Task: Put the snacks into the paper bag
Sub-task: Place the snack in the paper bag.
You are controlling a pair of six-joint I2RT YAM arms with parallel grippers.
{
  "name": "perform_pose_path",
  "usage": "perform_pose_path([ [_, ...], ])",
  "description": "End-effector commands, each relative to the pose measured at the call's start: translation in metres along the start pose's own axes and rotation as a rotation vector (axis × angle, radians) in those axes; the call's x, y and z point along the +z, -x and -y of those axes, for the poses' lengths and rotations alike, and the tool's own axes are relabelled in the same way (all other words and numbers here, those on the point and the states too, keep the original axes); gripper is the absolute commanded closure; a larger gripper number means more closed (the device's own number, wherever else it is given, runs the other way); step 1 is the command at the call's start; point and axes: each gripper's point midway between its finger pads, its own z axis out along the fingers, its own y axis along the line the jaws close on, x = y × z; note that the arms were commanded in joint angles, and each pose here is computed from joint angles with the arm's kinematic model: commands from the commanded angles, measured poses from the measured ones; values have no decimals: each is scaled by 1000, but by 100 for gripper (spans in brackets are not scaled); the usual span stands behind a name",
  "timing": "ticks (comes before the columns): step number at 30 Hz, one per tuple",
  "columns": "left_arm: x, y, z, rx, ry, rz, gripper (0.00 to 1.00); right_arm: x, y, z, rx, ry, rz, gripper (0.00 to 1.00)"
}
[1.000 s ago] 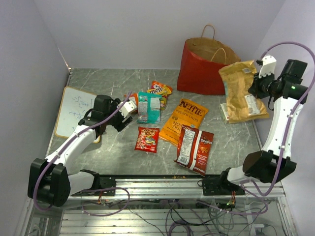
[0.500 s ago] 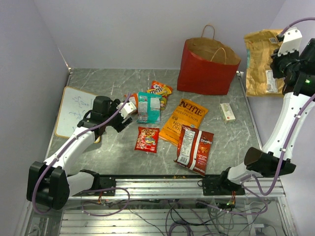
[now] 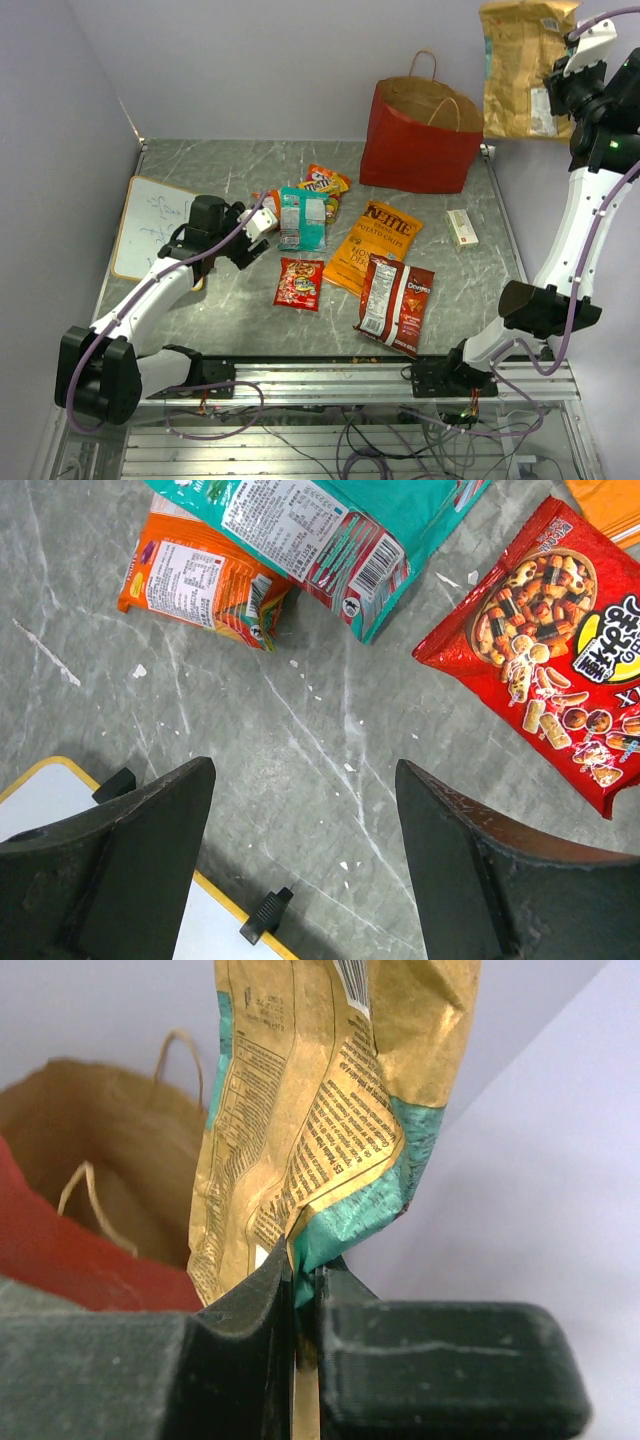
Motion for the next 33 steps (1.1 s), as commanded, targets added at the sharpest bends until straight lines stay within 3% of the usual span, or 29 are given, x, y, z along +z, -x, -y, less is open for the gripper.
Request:
perform_pose_path([
  [1, 7, 3, 5, 22, -26, 23, 16, 13, 69, 17, -53, -51, 241, 100],
  [8, 8, -1, 4, 23, -22, 6, 17, 61, 78, -11, -72, 5, 297, 100],
  [14, 6, 0, 4, 31, -17, 11, 16, 91, 52, -43, -146, 71, 233, 100],
  [21, 7, 0, 6, 31, -30, 17, 16, 87, 5, -64, -291, 141, 124, 100],
  [27, 6, 0, 7, 36, -28, 18, 16, 86, -37, -85, -305, 240, 0, 100],
  [33, 5, 1, 8, 38, -34, 26, 16, 69, -53, -103, -309, 313, -39, 100],
])
